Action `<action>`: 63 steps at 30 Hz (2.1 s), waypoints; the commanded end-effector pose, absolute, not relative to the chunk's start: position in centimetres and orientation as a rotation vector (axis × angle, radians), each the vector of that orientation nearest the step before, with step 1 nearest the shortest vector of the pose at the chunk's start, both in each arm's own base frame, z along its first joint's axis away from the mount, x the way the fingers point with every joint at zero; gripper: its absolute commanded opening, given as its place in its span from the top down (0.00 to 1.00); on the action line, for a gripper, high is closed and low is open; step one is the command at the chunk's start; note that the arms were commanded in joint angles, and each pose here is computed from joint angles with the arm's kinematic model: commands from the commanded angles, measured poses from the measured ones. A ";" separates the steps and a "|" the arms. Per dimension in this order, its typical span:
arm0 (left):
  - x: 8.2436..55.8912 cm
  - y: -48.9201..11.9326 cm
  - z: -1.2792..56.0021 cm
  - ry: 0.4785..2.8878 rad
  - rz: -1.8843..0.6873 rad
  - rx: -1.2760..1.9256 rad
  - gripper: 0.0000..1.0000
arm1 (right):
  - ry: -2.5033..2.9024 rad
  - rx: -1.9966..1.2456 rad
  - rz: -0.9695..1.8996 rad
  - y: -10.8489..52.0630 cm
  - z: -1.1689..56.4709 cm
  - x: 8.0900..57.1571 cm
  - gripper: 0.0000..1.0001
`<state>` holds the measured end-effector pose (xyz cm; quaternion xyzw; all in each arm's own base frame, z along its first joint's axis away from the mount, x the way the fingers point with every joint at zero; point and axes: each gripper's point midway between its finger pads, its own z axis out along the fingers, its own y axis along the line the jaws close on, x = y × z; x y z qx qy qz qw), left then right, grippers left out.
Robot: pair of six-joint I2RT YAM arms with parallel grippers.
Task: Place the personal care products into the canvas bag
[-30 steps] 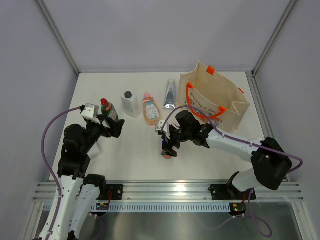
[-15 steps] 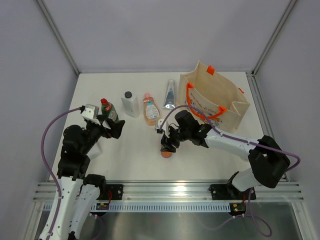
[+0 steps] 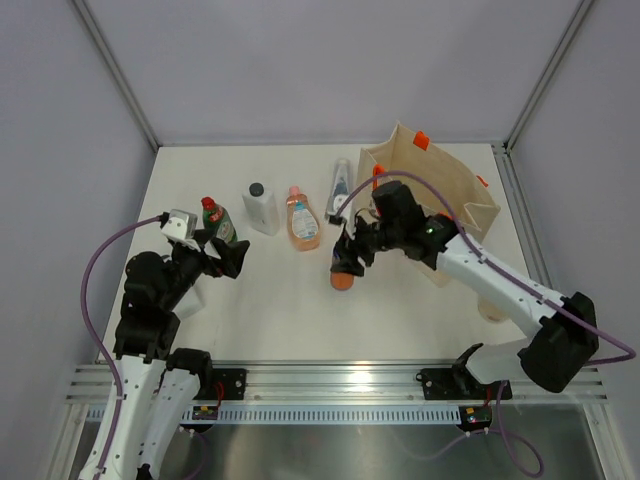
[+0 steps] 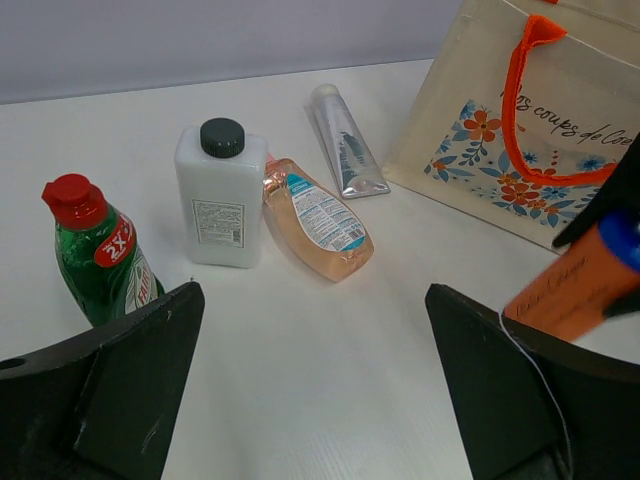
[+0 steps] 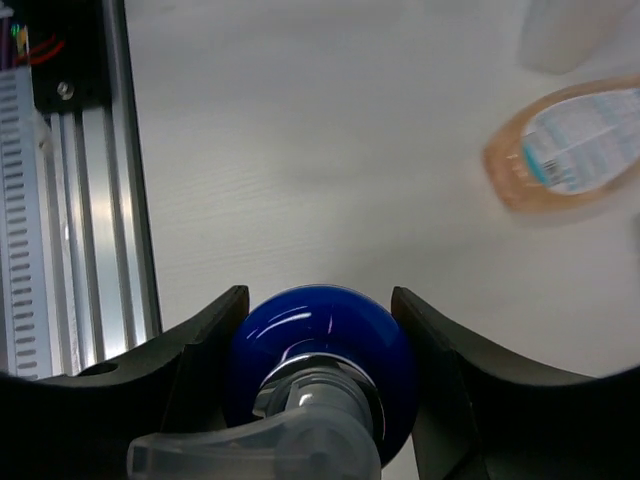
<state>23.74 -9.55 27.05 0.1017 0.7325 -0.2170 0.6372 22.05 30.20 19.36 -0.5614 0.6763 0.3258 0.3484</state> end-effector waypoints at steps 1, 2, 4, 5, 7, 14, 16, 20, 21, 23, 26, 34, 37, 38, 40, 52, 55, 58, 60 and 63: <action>23.6 -10.1 28.5 1.606 -0.509 0.272 0.01 | 1.543 -1.241 0.822 28.7 31.8 25.2 1.00; 23.6 -10.1 28.5 1.608 -0.509 0.272 0.01 | 1.521 -1.174 0.776 27.4 34.4 26.8 1.00; 23.6 -10.1 28.6 1.605 -0.510 0.273 0.01 | 1.515 -1.088 0.725 25.8 37.0 28.4 1.00; 23.6 -10.1 28.5 1.606 -0.511 0.273 0.01 | 1.487 -1.021 0.671 24.1 39.7 29.7 1.00; 23.6 -10.1 28.5 1.606 -0.509 0.272 0.01 | 1.482 -0.943 0.605 22.1 41.9 31.3 1.00; 23.4 -10.1 28.8 1.598 -0.513 0.278 0.01 | 1.576 -0.668 0.362 10.7 44.6 38.5 1.00; 23.3 -10.2 28.7 1.599 -0.518 0.282 0.01 | 1.653 -0.634 0.323 7.7 42.5 40.0 1.00; 23.3 -10.3 28.9 1.594 -0.520 0.285 0.01 | 1.775 -0.658 0.320 6.1 37.6 41.0 1.00; 23.3 -10.3 28.9 1.594 -0.522 0.286 0.01 | 1.789 -0.689 0.317 6.0 36.6 41.1 1.00; 23.3 -10.3 28.9 1.593 -0.521 0.287 0.01 | 1.827 -0.701 0.336 6.1 34.3 41.1 1.00; 23.3 -10.3 28.8 1.595 -0.522 0.289 0.01 | 1.856 -0.711 0.296 5.4 32.4 41.6 1.00; 23.3 -10.4 28.8 1.595 -0.524 0.291 0.01 | 2.012 -0.852 0.075 1.9 26.4 43.1 1.00; 23.2 -10.4 28.8 1.595 -0.525 0.292 0.01 | 2.059 -0.936 0.043 1.2 24.5 42.7 1.00; 23.2 -10.4 28.8 1.595 -0.525 0.292 0.01 | 2.070 -0.950 0.045 1.2 24.0 42.6 0.98; 23.3 -10.5 28.7 1.598 -0.531 0.294 0.01 | 2.120 -0.958 0.056 0.9 22.3 42.6 0.93; 23.2 -10.5 28.8 1.596 -0.533 0.292 0.01 | 2.285 -0.891 0.111 0.4 15.7 42.9 0.62; 23.4 -10.7 29.0 1.594 -0.561 0.276 0.01 | 2.289 -0.887 0.131 0.6 15.2 42.5 0.41; 23.8 -11.2 29.0 1.611 -0.627 0.222 0.01 | 2.281 -0.871 0.183 1.3 15.6 42.0 0.20; 24.4 -11.0 28.7 1.650 -0.643 0.146 0.01 | 2.257 -0.848 0.226 2.1 17.0 41.7 0.14; 25.3 -10.7 27.7 1.748 -0.670 0.033 0.01 | 2.201 -0.816 0.264 3.0 19.7 41.4 0.01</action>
